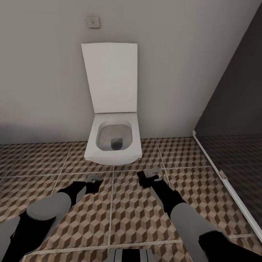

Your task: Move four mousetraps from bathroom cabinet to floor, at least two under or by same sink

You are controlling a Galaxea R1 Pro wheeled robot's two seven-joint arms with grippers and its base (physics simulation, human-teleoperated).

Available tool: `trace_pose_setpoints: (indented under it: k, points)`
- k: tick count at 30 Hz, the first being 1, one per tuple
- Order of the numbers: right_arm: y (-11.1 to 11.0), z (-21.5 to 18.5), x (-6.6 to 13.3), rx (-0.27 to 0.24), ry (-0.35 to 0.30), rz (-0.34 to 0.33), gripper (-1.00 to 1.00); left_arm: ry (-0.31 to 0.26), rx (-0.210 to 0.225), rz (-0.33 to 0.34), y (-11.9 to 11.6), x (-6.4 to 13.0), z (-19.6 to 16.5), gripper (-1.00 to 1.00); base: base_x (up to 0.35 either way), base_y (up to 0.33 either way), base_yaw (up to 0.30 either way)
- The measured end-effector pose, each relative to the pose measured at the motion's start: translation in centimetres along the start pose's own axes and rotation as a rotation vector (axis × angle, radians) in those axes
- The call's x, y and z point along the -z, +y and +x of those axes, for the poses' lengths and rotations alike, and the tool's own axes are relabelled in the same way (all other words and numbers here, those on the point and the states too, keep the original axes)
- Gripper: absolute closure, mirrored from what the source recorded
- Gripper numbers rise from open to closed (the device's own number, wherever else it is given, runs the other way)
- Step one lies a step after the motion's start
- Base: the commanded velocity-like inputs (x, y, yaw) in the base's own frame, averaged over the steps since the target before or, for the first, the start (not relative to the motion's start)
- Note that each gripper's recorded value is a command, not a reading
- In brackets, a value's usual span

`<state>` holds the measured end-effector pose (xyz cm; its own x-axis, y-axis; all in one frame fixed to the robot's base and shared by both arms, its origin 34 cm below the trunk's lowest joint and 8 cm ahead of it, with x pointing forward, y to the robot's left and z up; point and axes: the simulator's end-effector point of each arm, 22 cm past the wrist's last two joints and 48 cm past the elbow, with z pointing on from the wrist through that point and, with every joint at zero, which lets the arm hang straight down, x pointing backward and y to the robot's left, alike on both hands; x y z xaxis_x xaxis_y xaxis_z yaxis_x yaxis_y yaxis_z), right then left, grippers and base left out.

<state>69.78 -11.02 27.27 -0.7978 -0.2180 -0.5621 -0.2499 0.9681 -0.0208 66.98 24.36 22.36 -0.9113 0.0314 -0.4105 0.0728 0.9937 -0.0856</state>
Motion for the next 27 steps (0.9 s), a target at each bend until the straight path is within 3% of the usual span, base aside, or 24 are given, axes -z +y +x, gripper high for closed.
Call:
trace_pose_setpoints:
  k: [27]
  points:
    - [0.7, 5.1, -3.4, -0.011, 0.088, -0.02, 1.0, 0.089, 0.01, 0.004, 0.2, -3.8, 4.7, 1.0, 0.0, 0.0, 0.0]
